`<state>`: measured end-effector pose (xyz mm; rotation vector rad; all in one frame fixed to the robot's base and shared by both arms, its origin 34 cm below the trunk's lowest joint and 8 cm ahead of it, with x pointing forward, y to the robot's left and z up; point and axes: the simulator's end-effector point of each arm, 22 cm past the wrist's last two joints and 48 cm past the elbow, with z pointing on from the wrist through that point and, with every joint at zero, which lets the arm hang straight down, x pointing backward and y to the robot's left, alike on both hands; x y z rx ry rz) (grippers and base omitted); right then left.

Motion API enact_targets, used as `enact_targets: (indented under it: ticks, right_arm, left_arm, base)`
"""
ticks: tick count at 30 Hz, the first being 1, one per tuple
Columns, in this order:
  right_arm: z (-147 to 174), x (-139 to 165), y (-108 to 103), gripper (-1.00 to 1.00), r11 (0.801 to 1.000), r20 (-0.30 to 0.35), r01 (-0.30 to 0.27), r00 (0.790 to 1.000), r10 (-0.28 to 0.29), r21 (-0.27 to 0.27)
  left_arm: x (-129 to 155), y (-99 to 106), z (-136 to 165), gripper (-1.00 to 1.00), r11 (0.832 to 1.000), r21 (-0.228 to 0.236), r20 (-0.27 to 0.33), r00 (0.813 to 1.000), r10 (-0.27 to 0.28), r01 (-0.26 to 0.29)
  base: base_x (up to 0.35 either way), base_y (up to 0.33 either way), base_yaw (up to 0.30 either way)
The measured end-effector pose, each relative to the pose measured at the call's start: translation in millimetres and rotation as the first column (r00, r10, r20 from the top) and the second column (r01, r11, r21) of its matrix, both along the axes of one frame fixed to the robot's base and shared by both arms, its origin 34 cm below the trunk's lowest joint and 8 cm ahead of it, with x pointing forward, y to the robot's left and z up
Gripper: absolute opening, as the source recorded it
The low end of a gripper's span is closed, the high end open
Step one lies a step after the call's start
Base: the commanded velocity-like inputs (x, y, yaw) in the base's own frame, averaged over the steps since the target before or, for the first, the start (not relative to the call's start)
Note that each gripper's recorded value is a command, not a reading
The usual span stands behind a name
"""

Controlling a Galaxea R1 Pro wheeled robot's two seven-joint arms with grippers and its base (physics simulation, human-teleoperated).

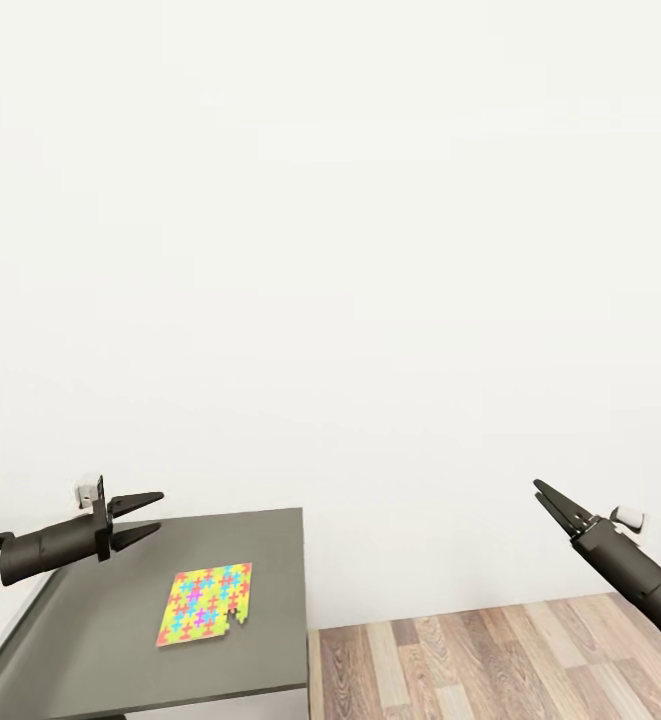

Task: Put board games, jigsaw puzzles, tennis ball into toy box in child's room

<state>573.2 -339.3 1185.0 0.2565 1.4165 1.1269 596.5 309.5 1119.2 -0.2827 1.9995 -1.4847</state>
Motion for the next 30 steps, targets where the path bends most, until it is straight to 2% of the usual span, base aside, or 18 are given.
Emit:
enact_targets:
  ticks: [12, 19, 24, 27, 28, 30]
  right_arm:
    - [-0.9, 0.4, 0.1, 1.0, 1.0, -0.003, 0.001, 1.0, -0.001, -0.003]
    - [-17.1, 5.0, -0.2, 1.0, 0.999, -0.055, 0.021, 0.998, -0.024, -0.049]
    - [-47.1, 12.5, -8.8, 1.0, 0.995, -0.146, 0.06, 0.987, -0.071, -0.084]
    - [-81.3, 17.5, -19.1, 1.0, 0.991, -0.244, 0.093, 0.963, -0.114, -0.095]
    - [-99.5, 19.3, -24.0, 1.0, 0.989, -0.295, 0.11, 0.946, -0.135, -0.1]
    - [-115.5, 21.0, -28.4, 1.0, 0.987, -0.341, 0.126, 0.927, -0.154, -0.103]
  left_arm:
    - [0.2, 0.6, -1.4, 1.0, 1.0, 0.005, -0.003, 1.0, 0.002, -0.002]
    - [0.4, 1.4, -6.0, 1.0, 1.0, 0.027, -0.008, 1.0, 0.003, -0.003]
    - [1.4, 3.3, -13.6, 1.0, 0.998, 0.07, -0.017, 1.0, 0.006, -0.005]
    - [4.0, 7.1, -20.7, 1.0, 0.993, 0.115, -0.027, 0.999, 0.018, -0.014]
    - [5.7, 8.9, -25.5, 1.0, 0.99, 0.14, -0.036, 0.999, 0.026, -0.021]
    - [7.8, 10.3, -31.2, 1.0, 0.986, 0.166, -0.045, 0.998, 0.038, -0.03]
  base:
    - [0.0, -0.007, 0.0]
    - [0.0, 0.0, 0.0]
    - [0.0, 0.0, 0.0]
    - [0.0, 0.0, 0.0]
    - [0.0, 0.0, 0.0]
    - [0.0, 0.0, 0.0]
